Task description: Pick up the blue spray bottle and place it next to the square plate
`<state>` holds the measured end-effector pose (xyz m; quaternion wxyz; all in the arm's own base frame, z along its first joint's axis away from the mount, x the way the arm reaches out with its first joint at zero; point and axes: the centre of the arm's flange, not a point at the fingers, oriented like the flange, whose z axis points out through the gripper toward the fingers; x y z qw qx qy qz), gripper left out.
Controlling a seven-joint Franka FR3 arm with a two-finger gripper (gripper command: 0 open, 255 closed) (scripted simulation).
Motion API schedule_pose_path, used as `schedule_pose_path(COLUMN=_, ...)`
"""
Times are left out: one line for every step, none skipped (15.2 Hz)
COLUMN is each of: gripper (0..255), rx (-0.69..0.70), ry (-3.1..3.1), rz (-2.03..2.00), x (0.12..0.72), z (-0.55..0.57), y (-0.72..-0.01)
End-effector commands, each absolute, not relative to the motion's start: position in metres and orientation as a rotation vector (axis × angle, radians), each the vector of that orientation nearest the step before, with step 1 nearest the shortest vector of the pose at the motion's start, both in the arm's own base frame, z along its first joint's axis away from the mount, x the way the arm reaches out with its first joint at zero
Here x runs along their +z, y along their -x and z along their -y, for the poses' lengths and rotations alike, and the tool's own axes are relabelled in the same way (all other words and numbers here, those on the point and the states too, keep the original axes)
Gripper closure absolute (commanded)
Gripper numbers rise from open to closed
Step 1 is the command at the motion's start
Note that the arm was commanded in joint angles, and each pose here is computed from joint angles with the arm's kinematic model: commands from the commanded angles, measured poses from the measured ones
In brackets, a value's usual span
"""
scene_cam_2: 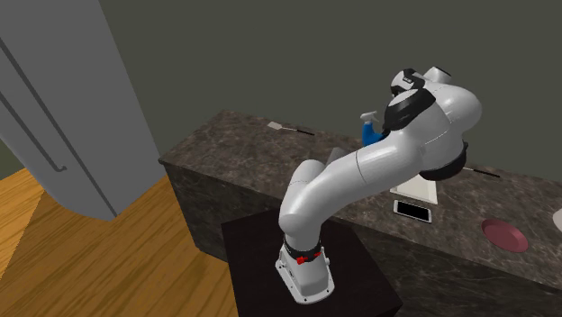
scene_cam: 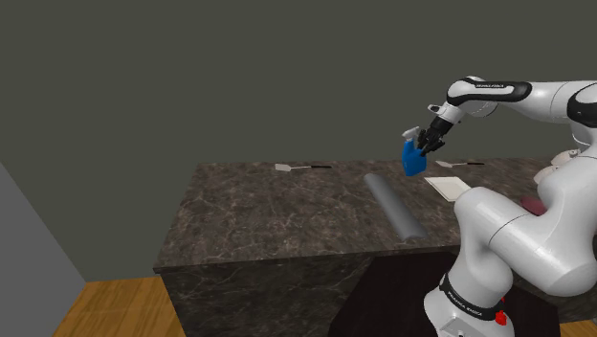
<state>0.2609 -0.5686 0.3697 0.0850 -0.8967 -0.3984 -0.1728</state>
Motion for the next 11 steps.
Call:
schedule_pose_path(gripper=255, rx=-0.516, ry=2.675, rz=1.189, x=0.359, z=0.568, y=-0.261)
schedule_pose_path(gripper=255, rx=-0.516, ry=2.675, rz=1.189, x=0.354, z=0.568, y=-0.261)
schedule_pose_path(gripper=255, rx=-0.516, ry=2.675, rz=1.189, x=0.348, z=0.568, y=-0.261)
schedule_pose_path(gripper=255, rx=-0.516, ry=2.675, rz=1.189, x=0.343, z=0.568, y=-0.261)
schedule_pose_path(gripper=255, rx=-0.516, ry=2.675, rz=1.189, x=0.338, z=0.568, y=-0.261)
schedule_pose_path(gripper=255, rx=-0.516, ry=2.675, rz=1.189, x=0.332, z=0.568, y=-0.261)
schedule_pose_path(gripper=255, rx=-0.516, ry=2.675, rz=1.189, x=0.327, z=0.568, y=-0.261)
schedule_pose_path(gripper=255, rx=-0.516, ry=2.675, rz=1.189, x=0.322, z=0.568, y=-0.261)
schedule_pose_path(gripper=255, rx=-0.516, ry=2.675, rz=1.189, x=0.312, z=0.568, y=-0.261)
schedule_pose_path(gripper=255, rx=-0.516, ry=2.675, rz=1.189, x=0.312, z=0.568, y=-0.261)
schedule_pose_path(gripper=255, rx=-0.516, ry=2.674, rz=1.189, x=0.312, z=0.568, y=-0.261)
